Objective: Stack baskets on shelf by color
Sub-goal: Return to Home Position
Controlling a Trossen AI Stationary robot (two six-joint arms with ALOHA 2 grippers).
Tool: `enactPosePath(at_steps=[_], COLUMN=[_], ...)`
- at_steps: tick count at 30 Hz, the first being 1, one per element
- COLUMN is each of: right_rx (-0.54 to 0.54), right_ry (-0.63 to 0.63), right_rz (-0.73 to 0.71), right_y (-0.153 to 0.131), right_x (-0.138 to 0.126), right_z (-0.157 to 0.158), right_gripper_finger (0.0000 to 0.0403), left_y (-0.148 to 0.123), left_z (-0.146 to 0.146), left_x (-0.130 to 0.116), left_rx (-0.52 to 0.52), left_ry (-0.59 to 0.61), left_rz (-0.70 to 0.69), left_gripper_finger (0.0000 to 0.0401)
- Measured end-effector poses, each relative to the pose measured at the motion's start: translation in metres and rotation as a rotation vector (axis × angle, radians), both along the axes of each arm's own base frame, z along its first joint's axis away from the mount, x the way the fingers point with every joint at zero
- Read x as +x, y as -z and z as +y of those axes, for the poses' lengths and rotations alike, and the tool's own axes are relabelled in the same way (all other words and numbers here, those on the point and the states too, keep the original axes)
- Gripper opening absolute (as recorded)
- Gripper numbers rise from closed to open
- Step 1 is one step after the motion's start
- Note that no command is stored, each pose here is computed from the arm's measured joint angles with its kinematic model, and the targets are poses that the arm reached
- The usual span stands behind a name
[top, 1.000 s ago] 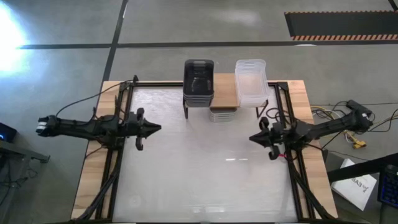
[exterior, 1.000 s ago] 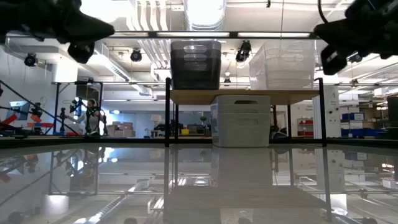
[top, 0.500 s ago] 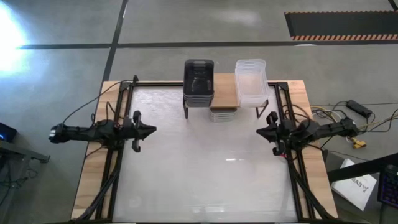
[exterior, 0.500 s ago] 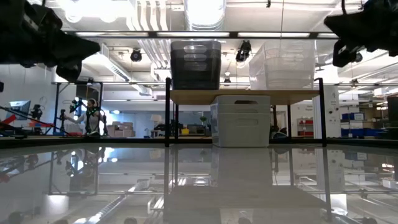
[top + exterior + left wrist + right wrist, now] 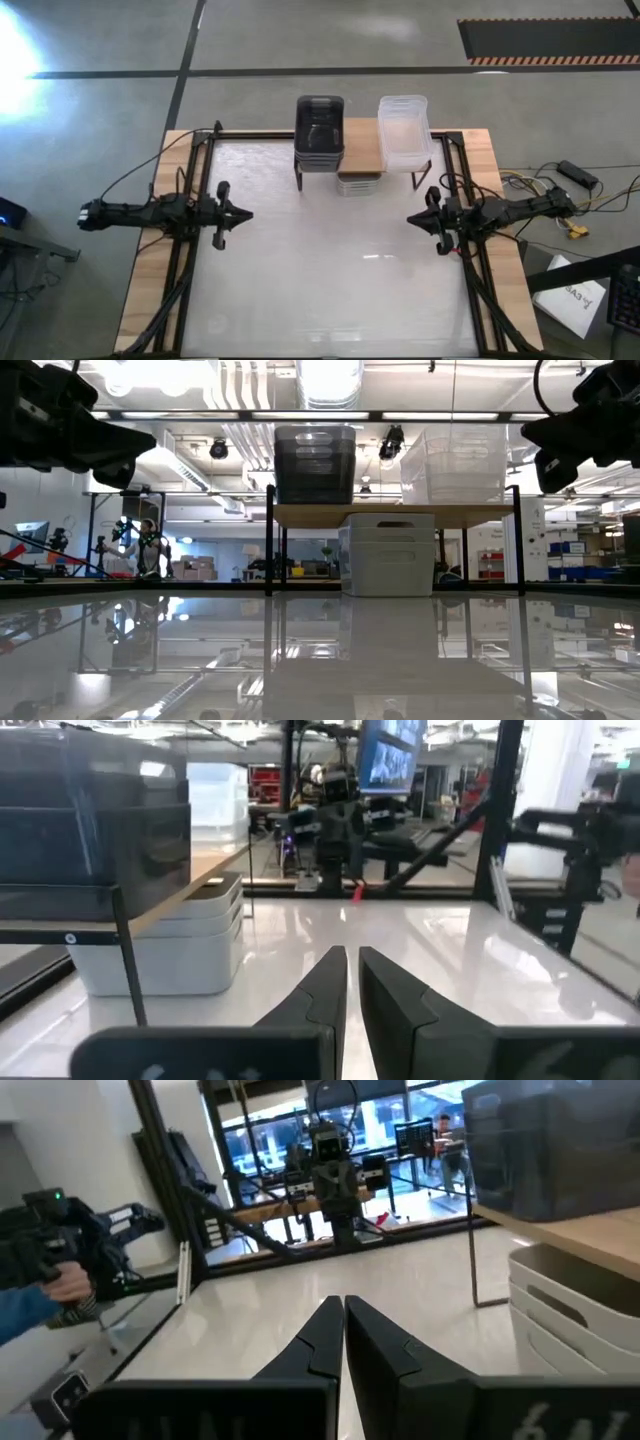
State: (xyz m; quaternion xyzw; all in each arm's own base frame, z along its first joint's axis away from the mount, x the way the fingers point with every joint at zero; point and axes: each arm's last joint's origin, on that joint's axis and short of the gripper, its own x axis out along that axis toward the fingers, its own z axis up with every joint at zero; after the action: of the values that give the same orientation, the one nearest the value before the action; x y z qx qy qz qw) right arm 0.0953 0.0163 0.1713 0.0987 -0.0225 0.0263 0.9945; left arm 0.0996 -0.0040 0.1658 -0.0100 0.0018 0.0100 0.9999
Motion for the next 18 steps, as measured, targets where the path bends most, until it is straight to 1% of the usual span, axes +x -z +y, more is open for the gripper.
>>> enactPosePath(at_steps=[4,7,10,18], right_rx=[-0.067,-0.105,-0.142,-0.145], right_ry=[0.007,0.014,0.015,0.013], right_rz=[-0.005,-0.002,0.010,0.036], right_y=[-0.0001,0.0003,0.0014,0.0033], right_x=[-0.0001,0.0001,0.0010,0.0025], right_z=[0.0000,-0.0001,0.0000,0.0004], right_gripper_finger=[0.0009,0.0009,0.0009,0.0009], left_y=[0.0018,0.0029,0.0037,0.0054], left_z=[0.0000,0.0003,0.0005,0.0005], left_x=[0.0012,0.0021,0.0030,0.0048], left_rx=[0.037,0.010,0.007,0.008], left_ry=[-0.001,-0.013,-0.023,-0.027], left_rz=[0.021,0.034,0.042,0.063], left_gripper_finger=[0.0015,0.0015,0.0015,0.0015])
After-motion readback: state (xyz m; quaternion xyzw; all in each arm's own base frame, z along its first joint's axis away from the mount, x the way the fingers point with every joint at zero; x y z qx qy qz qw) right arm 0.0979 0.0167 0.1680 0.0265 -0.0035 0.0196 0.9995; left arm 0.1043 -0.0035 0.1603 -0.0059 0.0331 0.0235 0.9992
